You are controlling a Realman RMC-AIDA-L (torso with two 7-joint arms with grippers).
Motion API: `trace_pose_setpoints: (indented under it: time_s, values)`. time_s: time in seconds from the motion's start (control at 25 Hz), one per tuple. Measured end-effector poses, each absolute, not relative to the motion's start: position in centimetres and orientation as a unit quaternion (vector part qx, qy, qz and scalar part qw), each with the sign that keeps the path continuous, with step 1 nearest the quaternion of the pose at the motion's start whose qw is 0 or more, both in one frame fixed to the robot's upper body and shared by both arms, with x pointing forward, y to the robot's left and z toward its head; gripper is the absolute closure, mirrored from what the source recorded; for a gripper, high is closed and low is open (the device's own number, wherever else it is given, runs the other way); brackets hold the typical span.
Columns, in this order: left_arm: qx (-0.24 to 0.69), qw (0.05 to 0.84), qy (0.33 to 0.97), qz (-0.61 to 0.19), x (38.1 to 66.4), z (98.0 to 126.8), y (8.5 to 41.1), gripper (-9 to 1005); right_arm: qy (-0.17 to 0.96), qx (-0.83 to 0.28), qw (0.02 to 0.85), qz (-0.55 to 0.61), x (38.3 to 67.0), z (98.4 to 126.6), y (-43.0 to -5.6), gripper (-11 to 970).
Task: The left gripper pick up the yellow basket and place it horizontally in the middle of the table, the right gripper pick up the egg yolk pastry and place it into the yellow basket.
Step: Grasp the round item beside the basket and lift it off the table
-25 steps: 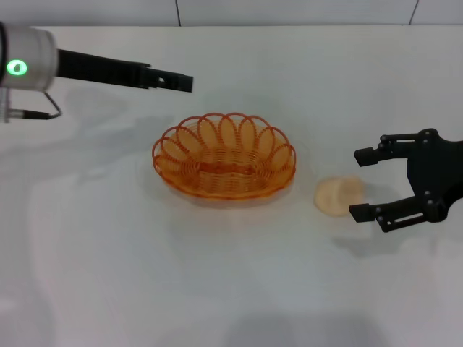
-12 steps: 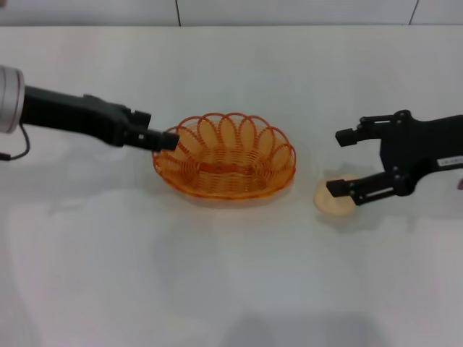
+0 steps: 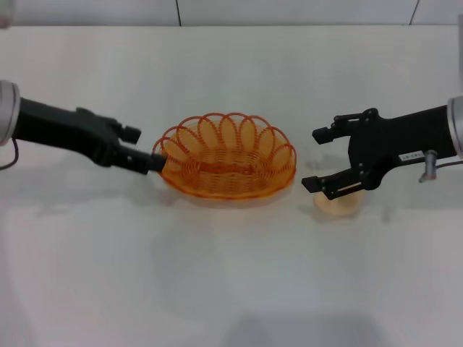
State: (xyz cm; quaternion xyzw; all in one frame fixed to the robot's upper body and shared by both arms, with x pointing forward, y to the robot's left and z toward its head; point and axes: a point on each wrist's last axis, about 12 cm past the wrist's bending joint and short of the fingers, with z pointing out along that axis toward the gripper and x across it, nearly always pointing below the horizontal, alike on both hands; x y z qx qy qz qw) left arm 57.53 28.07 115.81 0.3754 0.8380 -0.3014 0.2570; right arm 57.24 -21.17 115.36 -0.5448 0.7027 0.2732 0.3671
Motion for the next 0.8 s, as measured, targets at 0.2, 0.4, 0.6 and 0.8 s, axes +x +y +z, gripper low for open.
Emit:
trace_pose_setpoints:
  time_s: [0.2, 0.4, 0.6, 0.8]
  values:
    - [0.396, 0.237, 0.841, -0.282, 57.6, 115.4, 27.5, 131, 0.71, -0.539, 0.362, 0.273, 57.4, 115.0, -21.2, 105]
    - [0.399, 0.239, 0.839, -0.283, 57.6, 115.4, 27.2, 132, 0.718, -0.531, 0.357, 0.274, 57.4, 114.5, -21.5, 105]
    - [0.399, 0.242, 0.838, -0.285, 57.7, 115.4, 27.1, 132, 0.744, -0.52, 0.332, 0.256, 57.3, 113.9, -22.3, 117]
    - [0.398, 0.242, 0.836, -0.289, 57.8, 115.4, 26.7, 132, 0.766, -0.513, 0.307, 0.237, 57.4, 113.5, -22.7, 139]
